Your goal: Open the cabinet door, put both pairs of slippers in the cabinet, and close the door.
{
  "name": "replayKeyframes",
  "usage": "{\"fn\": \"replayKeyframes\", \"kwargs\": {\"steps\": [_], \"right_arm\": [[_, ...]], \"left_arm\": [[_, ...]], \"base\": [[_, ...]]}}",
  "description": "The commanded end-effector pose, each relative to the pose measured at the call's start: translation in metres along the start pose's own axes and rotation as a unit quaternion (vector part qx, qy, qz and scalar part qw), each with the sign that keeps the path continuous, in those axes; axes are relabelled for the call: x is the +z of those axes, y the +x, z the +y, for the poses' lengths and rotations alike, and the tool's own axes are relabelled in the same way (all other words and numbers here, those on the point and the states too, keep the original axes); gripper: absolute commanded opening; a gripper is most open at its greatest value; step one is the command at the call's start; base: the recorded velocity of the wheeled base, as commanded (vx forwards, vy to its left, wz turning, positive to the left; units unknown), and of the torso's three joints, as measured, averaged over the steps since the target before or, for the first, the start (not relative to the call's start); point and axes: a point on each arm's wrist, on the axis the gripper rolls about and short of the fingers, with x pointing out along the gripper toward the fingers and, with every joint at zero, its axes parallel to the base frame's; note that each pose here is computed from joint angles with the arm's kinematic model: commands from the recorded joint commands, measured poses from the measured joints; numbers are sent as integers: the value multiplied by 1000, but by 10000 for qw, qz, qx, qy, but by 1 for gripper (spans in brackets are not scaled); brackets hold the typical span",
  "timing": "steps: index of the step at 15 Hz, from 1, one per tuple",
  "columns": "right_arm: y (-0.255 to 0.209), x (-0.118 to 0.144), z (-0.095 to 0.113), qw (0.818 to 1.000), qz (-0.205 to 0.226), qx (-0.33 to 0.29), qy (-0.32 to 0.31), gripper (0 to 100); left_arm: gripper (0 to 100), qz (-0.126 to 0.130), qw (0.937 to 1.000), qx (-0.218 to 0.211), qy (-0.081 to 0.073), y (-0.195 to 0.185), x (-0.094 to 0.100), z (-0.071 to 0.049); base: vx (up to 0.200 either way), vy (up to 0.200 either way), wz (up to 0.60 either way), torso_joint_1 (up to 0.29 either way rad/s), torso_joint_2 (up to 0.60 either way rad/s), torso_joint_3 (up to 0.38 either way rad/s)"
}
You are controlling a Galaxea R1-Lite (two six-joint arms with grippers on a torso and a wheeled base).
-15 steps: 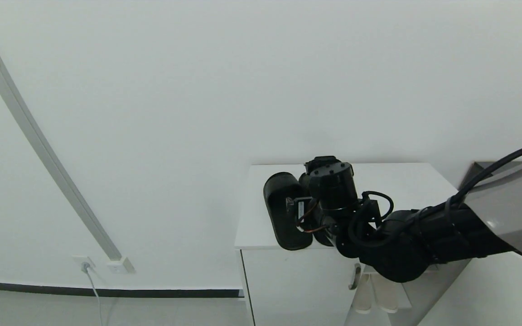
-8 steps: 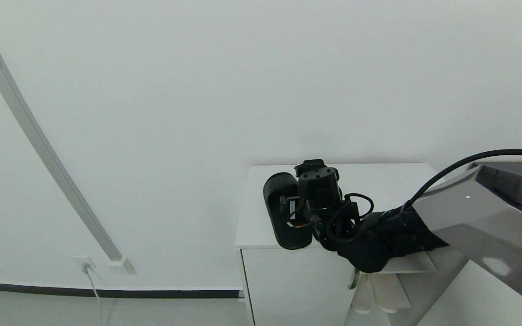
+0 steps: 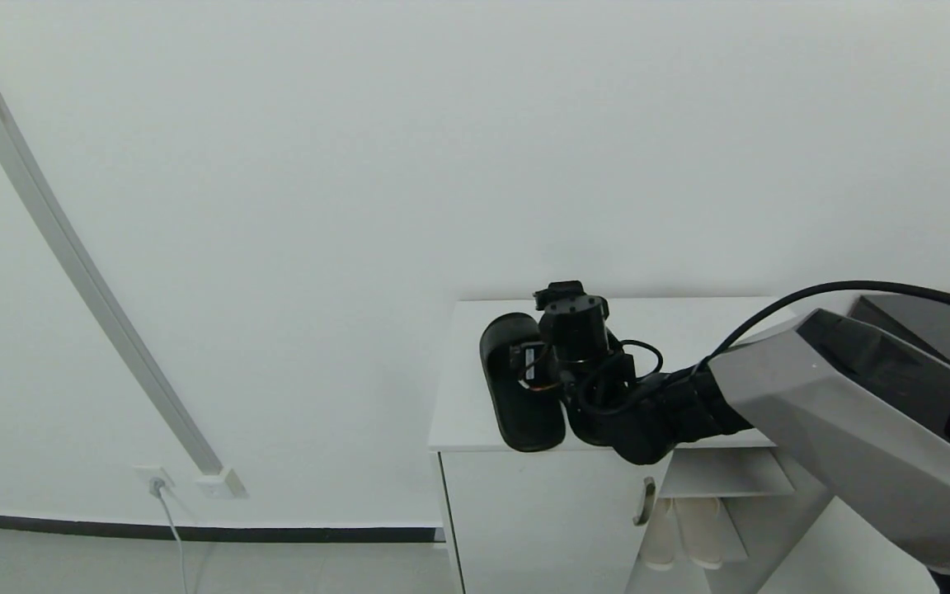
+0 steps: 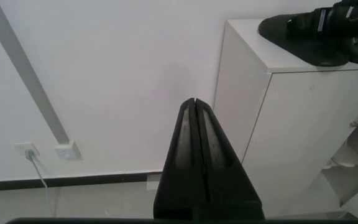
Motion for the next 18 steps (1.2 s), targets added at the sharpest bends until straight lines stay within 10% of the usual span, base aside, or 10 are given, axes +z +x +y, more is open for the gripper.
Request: {"fn": "replayKeyframes", "kwargs": {"steps": [1,3,4,18], "right_arm": [[4,-6,0,10000,41,-20,-18,100],[4,-6,0,10000,41,-20,-18,100],[4,-5,0,10000,35,-19,-14,0],[-95,52,-22,9966,-22,817,36,0]], "left_arm": [[0,6,10000,4,-1,0,0,0],[0,6,10000,4,-1,0,0,0],[0,6,10000,4,-1,0,0,0],[0,6,10000,12,-8,0,0,0]], "base": [[0,0,0,0,0,0],[0,0,0,0,0,0],[0,0,0,0,0,0],[0,0,0,0,0,0]]}}
